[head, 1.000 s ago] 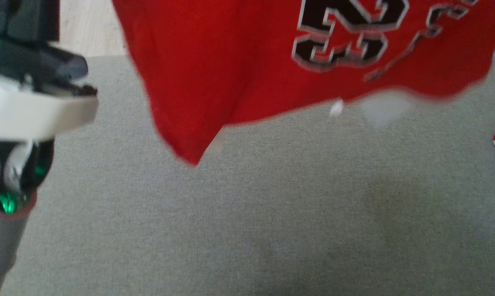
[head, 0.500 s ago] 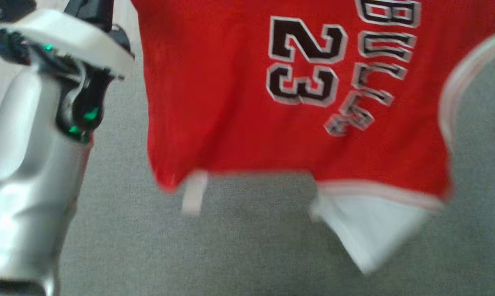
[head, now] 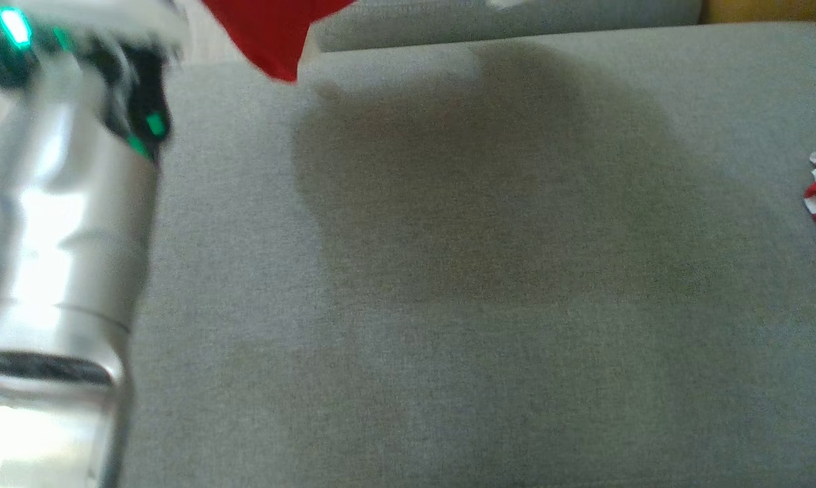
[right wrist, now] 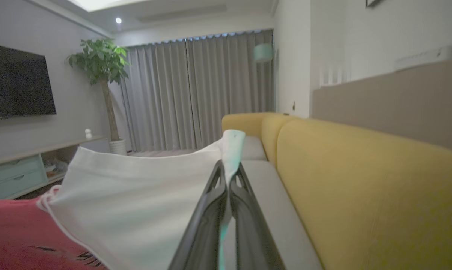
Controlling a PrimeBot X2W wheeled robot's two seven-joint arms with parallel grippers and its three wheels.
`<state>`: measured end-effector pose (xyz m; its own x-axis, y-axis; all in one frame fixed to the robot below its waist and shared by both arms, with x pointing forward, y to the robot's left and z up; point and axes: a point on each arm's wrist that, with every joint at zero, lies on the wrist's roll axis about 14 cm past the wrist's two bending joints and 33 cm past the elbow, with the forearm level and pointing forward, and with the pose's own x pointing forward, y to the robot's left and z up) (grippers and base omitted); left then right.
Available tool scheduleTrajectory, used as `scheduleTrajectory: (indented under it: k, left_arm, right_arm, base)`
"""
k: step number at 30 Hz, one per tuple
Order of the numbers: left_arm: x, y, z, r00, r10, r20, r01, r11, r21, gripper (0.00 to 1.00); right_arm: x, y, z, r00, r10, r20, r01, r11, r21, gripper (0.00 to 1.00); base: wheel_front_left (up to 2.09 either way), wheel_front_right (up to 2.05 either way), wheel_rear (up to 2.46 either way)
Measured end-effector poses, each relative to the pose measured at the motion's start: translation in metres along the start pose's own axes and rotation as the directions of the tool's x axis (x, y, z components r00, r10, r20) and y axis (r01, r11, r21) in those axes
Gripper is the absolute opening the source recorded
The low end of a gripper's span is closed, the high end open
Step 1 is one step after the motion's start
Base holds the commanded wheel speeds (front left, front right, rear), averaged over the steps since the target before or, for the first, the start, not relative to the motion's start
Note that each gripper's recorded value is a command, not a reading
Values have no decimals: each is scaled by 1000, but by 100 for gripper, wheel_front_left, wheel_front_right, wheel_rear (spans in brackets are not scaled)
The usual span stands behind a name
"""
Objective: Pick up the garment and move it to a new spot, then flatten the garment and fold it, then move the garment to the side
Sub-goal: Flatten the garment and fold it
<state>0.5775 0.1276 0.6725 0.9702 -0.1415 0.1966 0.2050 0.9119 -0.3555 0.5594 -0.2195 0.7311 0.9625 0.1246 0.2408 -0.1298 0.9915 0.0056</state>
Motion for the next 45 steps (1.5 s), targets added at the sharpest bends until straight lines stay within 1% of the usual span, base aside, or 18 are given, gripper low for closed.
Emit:
scheduleTrajectory:
  k: [1, 3, 5, 7, 10, 12, 14, 16, 20, 23, 25, 30, 32, 33, 36, 41, 43, 45]
  left_arm:
    - [-5, 11, -24, 998, 39, -55, -41, 999, -29, 0]
    - [-22, 30, -76, 979, 107, -173, -117, 992, -46, 0]
    - [-48, 48, -128, 941, 173, -291, -197, 979, -57, 0]
    - [-76, 63, -170, 890, 233, -393, -272, 961, -48, 0]
    - [-108, 75, -207, 830, 286, -478, -335, 942, -18, 0]
    - [-119, 77, -220, 813, 291, -505, -340, 940, -5, 0]
    - [-125, 79, -225, 806, 294, -514, -343, 939, 0, 0]
    - [-131, 78, -228, 813, 277, -513, -316, 949, 11, 0]
    - [-143, 71, -230, 830, 244, -502, -293, 956, -18, 0]
    - [-150, 72, -219, 862, 224, -456, -261, 965, -20, 0]
    - [-161, 78, -212, 876, 220, -429, -243, 970, 1, 0]
    - [-202, 97, -195, 888, 264, -376, -258, 964, 68, 0]
    - [-218, 96, -189, 883, 276, -381, -263, 961, 86, 0]
    - [-226, 94, -186, 879, 279, -386, -263, 960, 96, 0]
    - [-249, 87, -168, 868, 290, -403, -266, 957, 116, 0]
    - [-289, 72, -141, 830, 308, -465, -278, 951, 134, 0]
    - [-300, 68, -139, 807, 312, -502, -282, 950, 137, 0]
    - [-306, 66, -137, 789, 310, -530, -281, 950, 138, 0]
  right_arm:
    - [-2, 7, -26, 998, 11, -60, -11, 1000, 17, 0]
    - [-14, 17, -81, 983, 25, -182, -16, 999, 51, 0]
    - [-36, 25, -139, 950, 30, -312, 0, 996, 95, 0]
    - [-63, 33, -192, 900, 34, -434, 28, 990, 136, 0]
    - [-97, 47, -242, 839, 55, -541, 53, 982, 181, 0]
    - [-107, 57, -256, 823, 76, -562, 47, 978, 201, 0]
    - [-113, 65, -264, 821, 91, -563, 53, 970, 235, 0]
    - [-121, 74, -269, 825, 114, -554, 45, 963, 265, 0]
    - [-152, 82, -276, 830, 142, -539, 42, 949, 314, 0]
    - [-181, 75, -278, 835, 136, -534, 65, 938, 340, 0]
    - [-199, 68, -276, 841, 126, -527, 78, 934, 348, 0]
    - [-237, 57, -262, 862, 106, -496, 109, 916, 385, 0]
    - [-253, 56, -257, 857, 106, -505, 120, 911, 394, 0]
    - [-261, 55, -255, 852, 105, -513, 128, 908, 399, 0]
    - [-289, 53, -251, 817, 109, -565, 149, 908, 391, 0]
    - [-333, 61, -239, 744, 100, -660, 200, 910, 364, 0]
    - [-342, 65, -230, 723, 92, -685, 216, 911, 351, 0]
    - [-341, 68, -221, 715, 85, -694, 220, 915, 339, 0]
  base:
    - [0, 0, 0]
    - [0, 0, 0]
    - [0, 0, 0]
    - [0, 0, 0]
    - [0, 0, 0]
    - [0, 0, 0]
    - [0, 0, 0]
    - [0, 0, 0]
    - [0, 0, 0]
    - [0, 0, 0]
    - [0, 0, 0]
    - [0, 0, 0]
    - [0, 0, 0]
    - [0, 0, 0]
    - [0, 0, 0]
    - [0, 0, 0]
    - [0, 0, 0]
    - [0, 0, 0]
